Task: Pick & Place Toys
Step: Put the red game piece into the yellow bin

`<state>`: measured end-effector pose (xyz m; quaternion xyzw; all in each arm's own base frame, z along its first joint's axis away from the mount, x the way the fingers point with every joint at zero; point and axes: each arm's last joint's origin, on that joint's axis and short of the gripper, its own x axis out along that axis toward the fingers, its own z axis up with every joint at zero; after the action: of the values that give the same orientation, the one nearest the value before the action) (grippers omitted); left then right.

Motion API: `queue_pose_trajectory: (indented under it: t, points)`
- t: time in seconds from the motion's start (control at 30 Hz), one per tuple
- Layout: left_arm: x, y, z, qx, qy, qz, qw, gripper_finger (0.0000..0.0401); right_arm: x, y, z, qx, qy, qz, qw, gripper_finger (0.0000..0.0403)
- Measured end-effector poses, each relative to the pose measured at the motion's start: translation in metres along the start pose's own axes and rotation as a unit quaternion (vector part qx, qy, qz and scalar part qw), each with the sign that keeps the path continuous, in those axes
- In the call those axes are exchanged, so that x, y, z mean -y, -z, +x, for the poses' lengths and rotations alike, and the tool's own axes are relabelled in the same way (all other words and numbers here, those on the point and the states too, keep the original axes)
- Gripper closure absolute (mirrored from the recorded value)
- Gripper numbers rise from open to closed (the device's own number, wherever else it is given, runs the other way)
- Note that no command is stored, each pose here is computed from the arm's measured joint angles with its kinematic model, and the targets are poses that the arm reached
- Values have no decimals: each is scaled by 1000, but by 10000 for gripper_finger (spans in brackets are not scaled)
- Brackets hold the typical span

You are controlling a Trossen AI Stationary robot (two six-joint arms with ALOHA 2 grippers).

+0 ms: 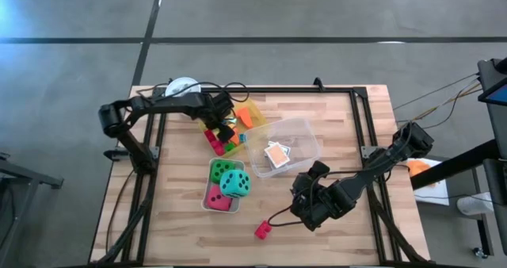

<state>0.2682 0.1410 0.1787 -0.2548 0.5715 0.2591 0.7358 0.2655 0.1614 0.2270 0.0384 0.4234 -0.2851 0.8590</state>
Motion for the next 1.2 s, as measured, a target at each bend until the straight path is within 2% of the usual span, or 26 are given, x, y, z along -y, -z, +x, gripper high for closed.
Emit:
queue_pose_trajectory:
  t: [0.23, 0.33, 0.4, 0.5, 0.63, 0.73, 0.9, 1.2]
  points:
    - [0, 6, -32, -13, -4, -27, 1000, 68, 0, 0, 0, 0, 0, -9, 1000, 99]
    - [5, 13, -50, 3, 2, -24, 1000, 67, -2, -1, 0, 6, -9, -60, 998, 99]
    - [10, 19, -63, 20, 11, -16, 1000, 67, -7, -3, 0, 10, -33, -104, 994, 99]
    - [20, 31, -80, 42, 27, -12, 999, 67, -18, -8, -2, 9, -110, -169, 979, 99]
    - [42, 49, -100, 72, 59, 6, 996, 67, -34, -15, -7, 36, -227, -238, 944, 99]
    - [62, 65, -109, 79, 84, 30, 993, 67, -43, -19, -9, 72, -283, -269, 918, 99]
    - [95, 98, -120, 89, 100, 64, 989, 67, -54, -20, -3, 110, -303, -296, 899, 99]
    - [133, 152, -136, 118, 117, 84, 983, 67, -75, -9, 35, 86, -343, -327, 876, 99]
